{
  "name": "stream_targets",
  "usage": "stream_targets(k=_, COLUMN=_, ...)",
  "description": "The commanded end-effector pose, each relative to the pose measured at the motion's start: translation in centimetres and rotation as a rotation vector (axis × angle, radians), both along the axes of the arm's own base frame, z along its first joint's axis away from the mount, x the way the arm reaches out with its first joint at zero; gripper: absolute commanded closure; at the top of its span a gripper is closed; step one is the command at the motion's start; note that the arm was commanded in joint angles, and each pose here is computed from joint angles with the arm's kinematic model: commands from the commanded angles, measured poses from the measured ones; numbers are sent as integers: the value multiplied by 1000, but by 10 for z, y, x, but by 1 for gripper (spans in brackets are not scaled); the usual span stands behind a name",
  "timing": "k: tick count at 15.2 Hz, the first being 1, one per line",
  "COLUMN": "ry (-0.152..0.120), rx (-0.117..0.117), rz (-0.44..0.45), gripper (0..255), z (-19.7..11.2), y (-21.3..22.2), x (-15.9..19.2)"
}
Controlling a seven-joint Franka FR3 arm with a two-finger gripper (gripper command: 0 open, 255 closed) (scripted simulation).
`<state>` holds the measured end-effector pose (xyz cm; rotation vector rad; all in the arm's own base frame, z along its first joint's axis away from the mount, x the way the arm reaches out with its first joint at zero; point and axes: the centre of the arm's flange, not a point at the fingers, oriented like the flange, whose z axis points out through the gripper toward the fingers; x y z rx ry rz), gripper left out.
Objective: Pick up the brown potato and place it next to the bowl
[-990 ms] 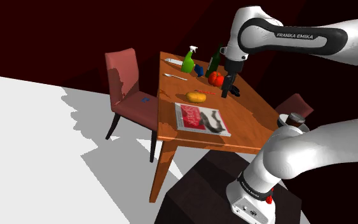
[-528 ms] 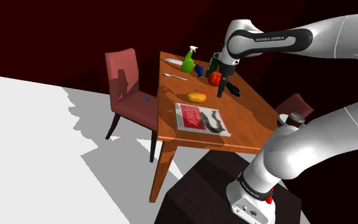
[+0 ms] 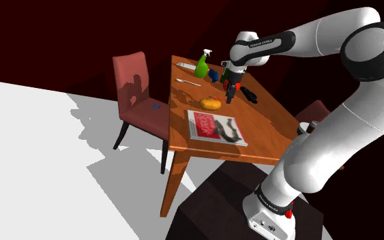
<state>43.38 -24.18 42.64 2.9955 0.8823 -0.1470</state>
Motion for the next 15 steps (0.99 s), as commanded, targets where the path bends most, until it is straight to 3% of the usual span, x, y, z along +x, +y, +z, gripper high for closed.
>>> stream_targets(k=1, ry=-4, rx=15, rz=54, gripper=0, z=-14, y=-13, x=19)
stream_targets(k=7, ry=-14, rx=61, rz=201, gripper=0, z=-53, y=-50, x=78)
stream_targets(k=15, ry=-15, rx=64, rz=211, gripper=0, z=-95, y=-52, x=79)
